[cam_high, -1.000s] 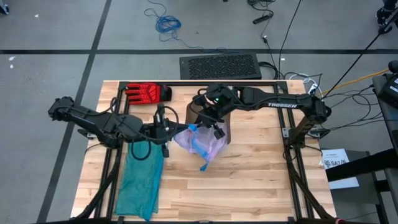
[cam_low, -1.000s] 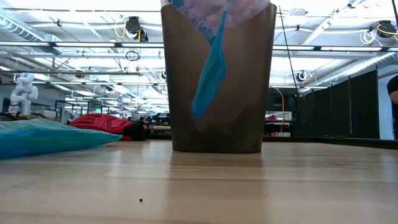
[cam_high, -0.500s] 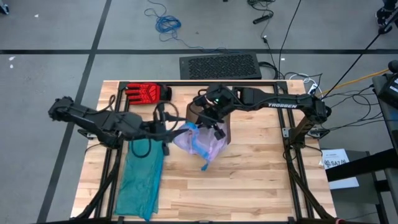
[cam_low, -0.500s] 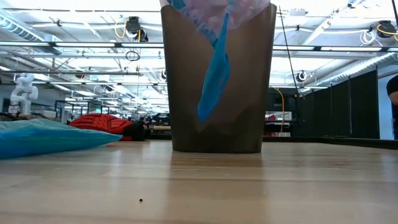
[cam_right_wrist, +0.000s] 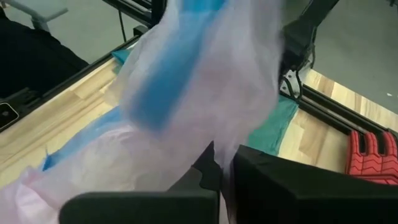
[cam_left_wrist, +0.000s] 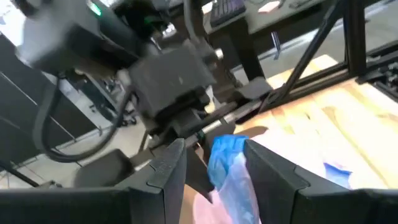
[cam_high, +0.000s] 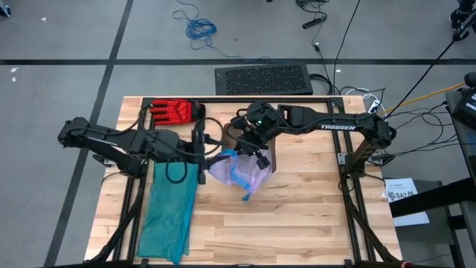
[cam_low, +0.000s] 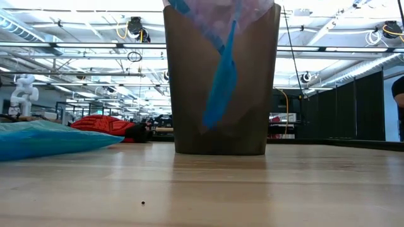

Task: Place trash/remove bag and relplace
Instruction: Remove the pink trash bag from the black trash bin

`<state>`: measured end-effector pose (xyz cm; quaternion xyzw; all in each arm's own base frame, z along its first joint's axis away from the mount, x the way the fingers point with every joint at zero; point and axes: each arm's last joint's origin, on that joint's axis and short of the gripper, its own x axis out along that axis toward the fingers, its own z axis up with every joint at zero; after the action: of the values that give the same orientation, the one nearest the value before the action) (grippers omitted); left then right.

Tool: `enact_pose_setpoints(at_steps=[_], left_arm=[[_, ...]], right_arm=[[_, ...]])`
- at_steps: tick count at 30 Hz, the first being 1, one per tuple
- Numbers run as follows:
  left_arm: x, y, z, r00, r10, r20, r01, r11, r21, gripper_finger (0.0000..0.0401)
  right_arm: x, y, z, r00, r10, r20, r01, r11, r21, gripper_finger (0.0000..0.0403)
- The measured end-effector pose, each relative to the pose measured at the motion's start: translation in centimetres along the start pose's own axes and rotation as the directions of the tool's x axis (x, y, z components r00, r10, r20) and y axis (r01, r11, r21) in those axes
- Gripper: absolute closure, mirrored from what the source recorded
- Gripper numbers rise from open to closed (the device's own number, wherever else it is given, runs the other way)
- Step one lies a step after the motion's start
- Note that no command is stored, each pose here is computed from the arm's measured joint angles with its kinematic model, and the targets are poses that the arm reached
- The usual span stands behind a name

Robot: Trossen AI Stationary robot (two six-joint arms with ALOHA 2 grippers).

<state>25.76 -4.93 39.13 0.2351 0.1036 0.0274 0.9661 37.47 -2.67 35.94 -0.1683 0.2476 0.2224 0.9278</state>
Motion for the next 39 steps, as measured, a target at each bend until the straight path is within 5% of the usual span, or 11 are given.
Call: enact_pose_setpoints(at_steps=[6, 13, 39], left_arm=[[2.0, -0.6, -0.9, 0.998, -0.026, -0.055, 0.027, 0.999, 0.017, 0.0273], [2.2, -0.1, 0.8, 1.000, -0.030, -0.006, 0.030, 0.999, 0.032, 0.0390], [-2.8, 0.2, 5.2, 0.988, -0.011, 0.157, 0.006, 1.000, 0.030, 0.0401]], right_arm=[[0.0, 0.0, 0.0, 1.000, 0.000, 0.000, 0.000, 1.000, 0.009, 0.0403], [0.0, 0.1, -0.2, 1.000, 0.007, -0.018, -0.007, 1.000, 0.020, 0.0403], [-0.7, -1.2, -1.1, 0.996, -0.056, -0.070, 0.060, 0.997, 0.054, 0.0403]])
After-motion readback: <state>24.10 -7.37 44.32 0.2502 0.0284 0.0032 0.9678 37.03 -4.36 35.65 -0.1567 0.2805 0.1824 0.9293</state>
